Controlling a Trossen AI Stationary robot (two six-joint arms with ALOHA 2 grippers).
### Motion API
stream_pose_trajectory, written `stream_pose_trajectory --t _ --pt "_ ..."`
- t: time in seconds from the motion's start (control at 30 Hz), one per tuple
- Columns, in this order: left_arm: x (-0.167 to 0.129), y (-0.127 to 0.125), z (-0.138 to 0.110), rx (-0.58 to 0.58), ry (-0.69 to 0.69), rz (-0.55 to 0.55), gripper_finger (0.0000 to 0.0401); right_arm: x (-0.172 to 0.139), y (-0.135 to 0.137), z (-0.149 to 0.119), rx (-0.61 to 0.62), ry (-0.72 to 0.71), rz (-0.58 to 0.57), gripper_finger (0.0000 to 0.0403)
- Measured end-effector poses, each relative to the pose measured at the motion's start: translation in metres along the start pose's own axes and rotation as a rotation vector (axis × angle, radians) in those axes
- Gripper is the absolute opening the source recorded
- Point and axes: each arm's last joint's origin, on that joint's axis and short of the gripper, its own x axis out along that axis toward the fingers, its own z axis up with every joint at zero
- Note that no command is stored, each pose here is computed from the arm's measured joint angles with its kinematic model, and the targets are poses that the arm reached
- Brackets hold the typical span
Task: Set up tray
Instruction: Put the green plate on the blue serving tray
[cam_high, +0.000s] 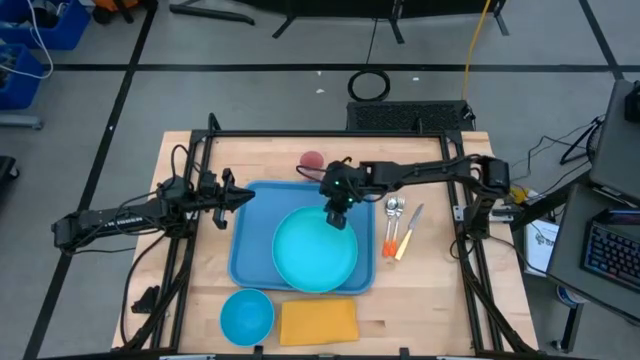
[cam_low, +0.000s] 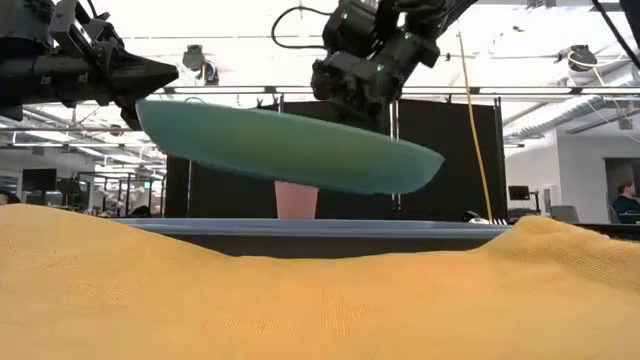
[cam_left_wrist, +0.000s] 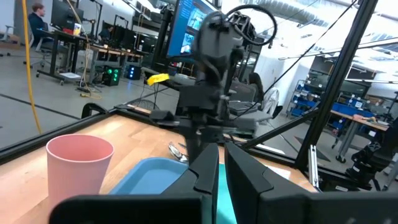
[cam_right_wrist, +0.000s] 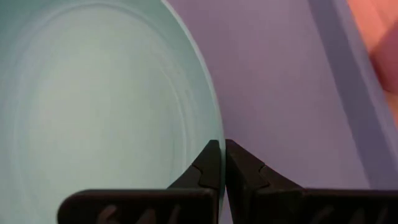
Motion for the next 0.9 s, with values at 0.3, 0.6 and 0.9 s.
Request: stream_pose_trajectory --t 0.3,0.6,0.9 --pt "0.0 0.0 0.0 0.001 0.0 0.0 0.0031 0.004 -0.024 0.004 0.075 -0.027 -0.058 0.0" --pt "0.0 0.0 0.0 0.002 -0.004 0.0 0.0031 0.002 -0.035 0.005 0.196 -0.046 -0.128 0.0" --pt "0.0 0.0 0.0 0.002 -0.004 0.0 0.0031 0.007 -0.038 0.004 0.217 -0.041 -0.152 0.0"
